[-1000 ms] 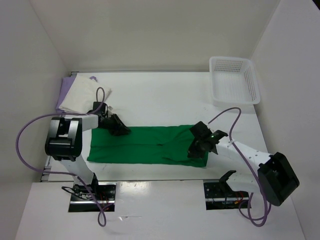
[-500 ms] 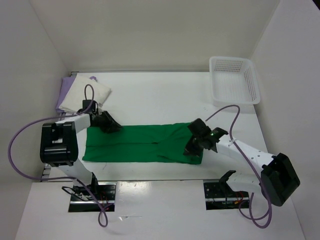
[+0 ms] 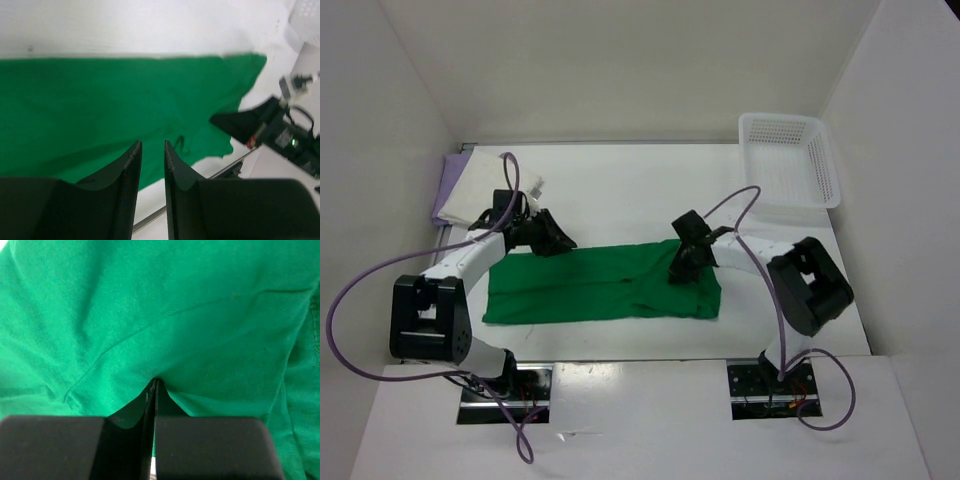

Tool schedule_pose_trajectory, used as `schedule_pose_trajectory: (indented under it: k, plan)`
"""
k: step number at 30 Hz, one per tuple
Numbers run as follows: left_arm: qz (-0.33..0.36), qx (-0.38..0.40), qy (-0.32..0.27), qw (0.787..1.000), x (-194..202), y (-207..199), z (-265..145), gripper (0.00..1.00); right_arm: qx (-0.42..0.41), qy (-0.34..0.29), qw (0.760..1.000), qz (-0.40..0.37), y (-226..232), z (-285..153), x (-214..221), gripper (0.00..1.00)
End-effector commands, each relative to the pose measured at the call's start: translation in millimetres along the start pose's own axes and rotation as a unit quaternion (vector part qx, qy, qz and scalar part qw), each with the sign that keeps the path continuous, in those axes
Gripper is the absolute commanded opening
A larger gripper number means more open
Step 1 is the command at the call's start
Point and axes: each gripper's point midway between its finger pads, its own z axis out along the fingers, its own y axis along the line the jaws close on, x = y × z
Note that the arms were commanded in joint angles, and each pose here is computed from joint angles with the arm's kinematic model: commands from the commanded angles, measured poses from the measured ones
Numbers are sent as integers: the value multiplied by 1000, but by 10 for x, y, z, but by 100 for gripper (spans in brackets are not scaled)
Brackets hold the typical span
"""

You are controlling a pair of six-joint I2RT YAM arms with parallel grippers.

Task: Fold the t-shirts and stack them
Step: Rotate the tshirt 90 degrees

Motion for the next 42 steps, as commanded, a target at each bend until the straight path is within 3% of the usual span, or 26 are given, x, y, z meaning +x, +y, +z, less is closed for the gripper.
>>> schedule_pose_trajectory:
  k: [1, 3, 4, 6, 7, 8, 9, 10, 11, 12, 17, 20, 23, 26, 27, 30, 34, 37, 40, 41, 42]
  plan:
    - [58, 30, -9, 998, -27, -331, -132, 31, -17, -48, 998, -28, 315, 261, -452, 0]
    - [57, 37, -21, 997, -44, -416, -169, 31, -9, -55, 997, -48, 391, 416, -649, 0]
    - [51, 48, -20, 997, -48, -467, -174, 31, -23, -80, 995, -47, 628, 399, -960, 0]
    - [61, 69, -20, 996, 6, -631, -196, 31, -4, -66, 996, -53, 666, 807, -1182, 0]
    - [68, 64, -29, 995, -23, -670, -191, 31, -33, -98, 993, -63, 1077, 700, -1627, 0]
    - [73, 67, -25, 995, 17, -726, -218, 31, -8, -78, 994, -73, 1038, 1096, -1654, 0]
    - [82, 67, -25, 994, 76, -775, -232, 33, -16, -77, 994, -80, 1178, 1157, -1821, 0]
    - [70, 61, -26, 995, 98, -741, -235, 33, -54, -114, 986, -105, 1714, 811, -2210, 0]
    - [68, 59, -23, 996, 162, -724, -229, 33, -36, -92, 988, -116, 1667, 1152, -2202, 0]
    - [66, 61, -20, 996, 241, -703, -233, 34, -115, -171, 970, -131, 2308, 524, -2627, 0]
    - [69, 54, -47, 995, 229, -751, -383, 37, -160, -180, 959, -152, 2496, -148, -2664, 3]
    - [76, 47, -56, 994, 148, -764, -447, 37, -189, -225, 938, -181, 2587, -864, -2482, 16]
    - [63, 34, -75, 995, -6, -629, -504, 24, -236, -202, 931, -189, 2347, -1278, -1925, 29]
    - [61, 24, -82, 994, -104, -504, -534, 10, -266, -135, 935, -190, 2091, -1138, -1166, 30]
    - [56, 15, -79, 995, -93, -417, -533, 7, -266, -87, 940, -193, 1993, -865, -688, 30]
    - [46, -1, -87, 995, -175, -268, -593, 0, -288, -9, 937, -199, 1986, -604, 180, 0]
    - [54, -15, -103, 993, -224, -176, -658, 0, -299, 47, 929, -214, 2102, -326, 809, 0]
    - [47, -21, -99, 994, -182, -108, -659, 0, -291, 60, 930, -214, 2154, -117, 998, 24]
    - [52, -19, -112, 992, -151, -106, -710, 3, -272, 81, 937, -204, 2152, 121, 1137, 36]
    - [59, -22, -120, 991, -169, -103, -734, 5, -265, 71, 940, -202, 2138, 201, 1108, 47]
    - [59, -22, -120, 991, -148, -92, -738, 7, -263, 74, 942, -195, 2130, 250, 1117, 49]
